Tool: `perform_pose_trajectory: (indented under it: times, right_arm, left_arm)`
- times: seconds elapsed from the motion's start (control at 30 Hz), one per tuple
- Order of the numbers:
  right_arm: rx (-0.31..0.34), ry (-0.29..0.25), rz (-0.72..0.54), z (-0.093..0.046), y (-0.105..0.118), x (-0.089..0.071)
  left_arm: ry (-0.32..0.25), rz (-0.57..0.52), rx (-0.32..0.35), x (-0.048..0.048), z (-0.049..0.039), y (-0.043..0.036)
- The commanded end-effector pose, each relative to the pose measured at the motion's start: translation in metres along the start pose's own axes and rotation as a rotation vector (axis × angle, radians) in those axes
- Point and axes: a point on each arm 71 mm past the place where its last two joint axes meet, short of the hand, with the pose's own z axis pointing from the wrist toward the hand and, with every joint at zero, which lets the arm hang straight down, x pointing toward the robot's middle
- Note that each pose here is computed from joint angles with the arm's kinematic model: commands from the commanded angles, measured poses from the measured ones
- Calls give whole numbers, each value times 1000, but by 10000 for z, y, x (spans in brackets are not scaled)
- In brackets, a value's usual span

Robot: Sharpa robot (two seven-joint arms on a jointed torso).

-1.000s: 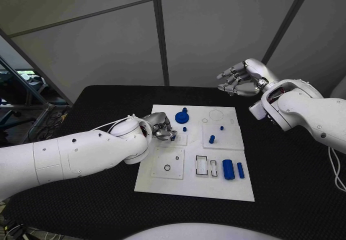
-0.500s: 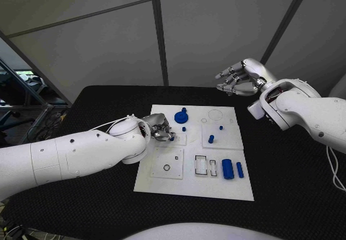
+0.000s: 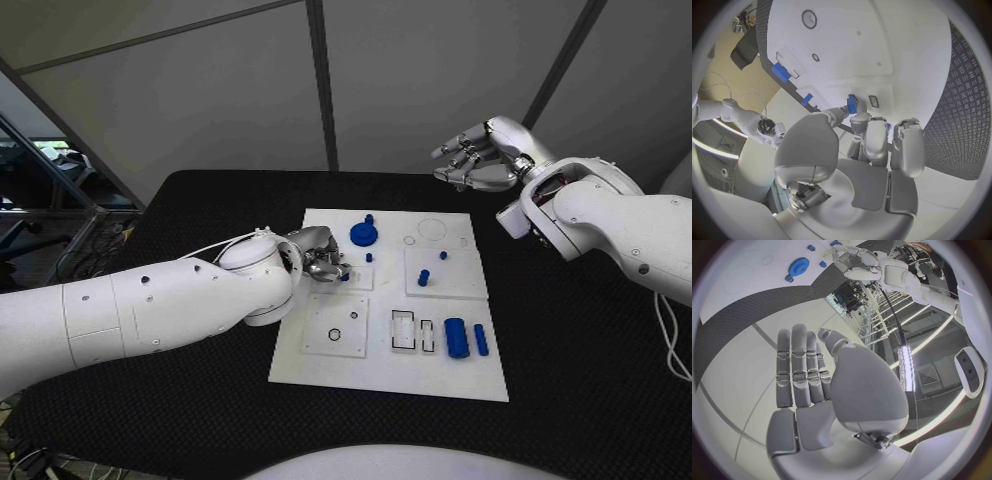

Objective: Assemble the parts on the task board

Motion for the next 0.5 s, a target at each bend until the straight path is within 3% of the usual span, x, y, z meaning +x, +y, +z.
perform_pose_trajectory:
  times: [0.03,0.5]
  right_arm:
    - [-11,4,1,6,15,-5]
    - [-10,4,1,6,16,-4]
  left_arm:
    - [32,10,-12,38,2,24]
    - [43,-6,-18,48,20,25]
